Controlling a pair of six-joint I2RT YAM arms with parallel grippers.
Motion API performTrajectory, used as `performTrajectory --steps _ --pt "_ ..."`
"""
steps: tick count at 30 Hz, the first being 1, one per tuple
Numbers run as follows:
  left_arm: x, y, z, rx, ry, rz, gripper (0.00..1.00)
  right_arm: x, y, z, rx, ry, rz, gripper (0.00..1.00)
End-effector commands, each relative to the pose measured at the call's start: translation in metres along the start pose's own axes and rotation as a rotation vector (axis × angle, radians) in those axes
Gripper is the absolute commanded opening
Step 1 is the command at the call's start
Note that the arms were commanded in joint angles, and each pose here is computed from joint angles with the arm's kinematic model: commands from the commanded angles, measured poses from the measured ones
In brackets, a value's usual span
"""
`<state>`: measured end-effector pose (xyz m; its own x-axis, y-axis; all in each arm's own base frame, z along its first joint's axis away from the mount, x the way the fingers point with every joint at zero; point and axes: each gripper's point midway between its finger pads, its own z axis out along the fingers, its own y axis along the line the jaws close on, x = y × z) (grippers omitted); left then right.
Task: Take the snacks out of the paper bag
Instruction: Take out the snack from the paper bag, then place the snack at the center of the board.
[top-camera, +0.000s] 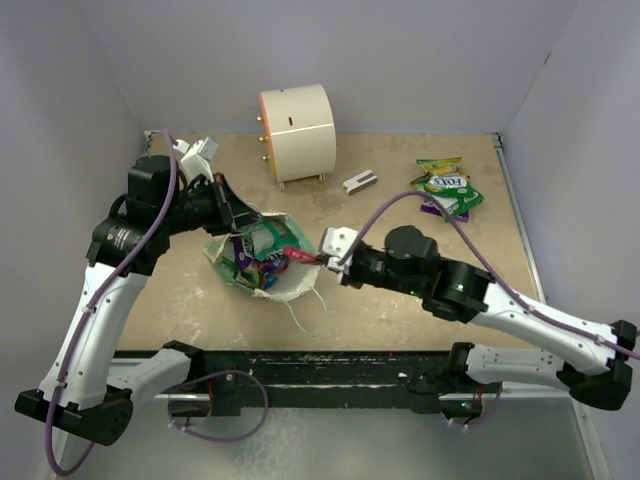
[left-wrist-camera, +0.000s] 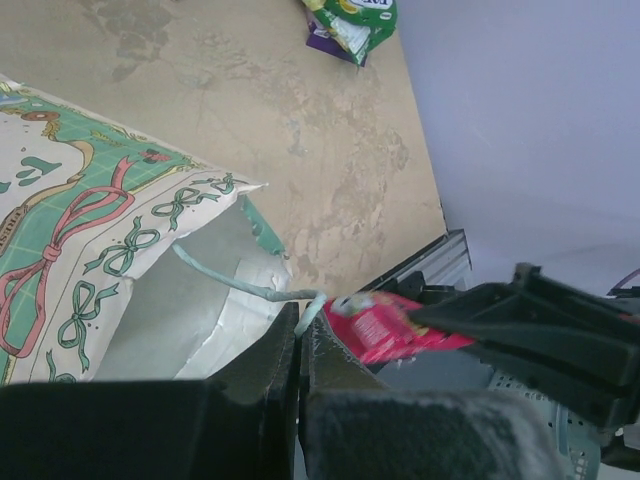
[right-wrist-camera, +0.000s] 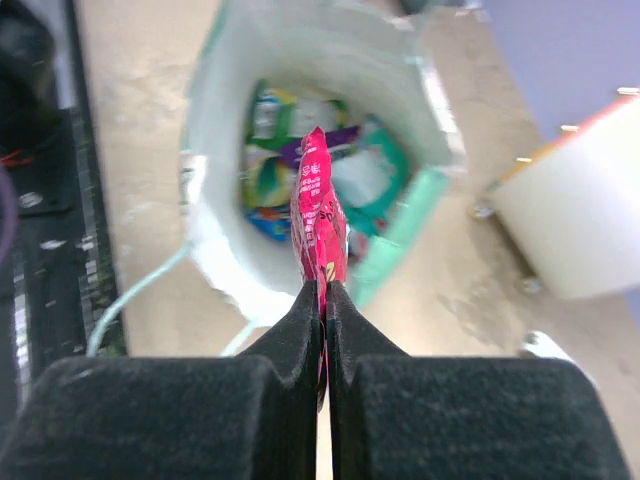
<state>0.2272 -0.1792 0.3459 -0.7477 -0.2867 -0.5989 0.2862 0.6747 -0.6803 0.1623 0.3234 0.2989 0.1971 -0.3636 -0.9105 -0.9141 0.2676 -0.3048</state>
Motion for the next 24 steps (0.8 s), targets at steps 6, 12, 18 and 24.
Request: performTrajectory --steps 6,12,18,24 --pt "-0.005 -0.007 -0.009 0.020 -0.052 0.025 0.00 -0.009 -0.168 -0.111 0.905 -0.191 0.280 0.00" --pt "-0.006 -0.007 -0.007 0.020 -0.046 0.016 0.00 0.049 -0.231 -0.138 1.220 -0.218 0.626 0.00" --pt "-0.007 -0.008 -0.004 0.024 -0.039 0.012 0.00 0.112 -0.286 -0.146 1.294 -0.246 0.999 0.00" --pt "-0.007 -0.006 -0.003 0.016 -0.029 0.018 0.00 0.174 -0.338 -0.155 1.251 -0.331 1.253 0.00"
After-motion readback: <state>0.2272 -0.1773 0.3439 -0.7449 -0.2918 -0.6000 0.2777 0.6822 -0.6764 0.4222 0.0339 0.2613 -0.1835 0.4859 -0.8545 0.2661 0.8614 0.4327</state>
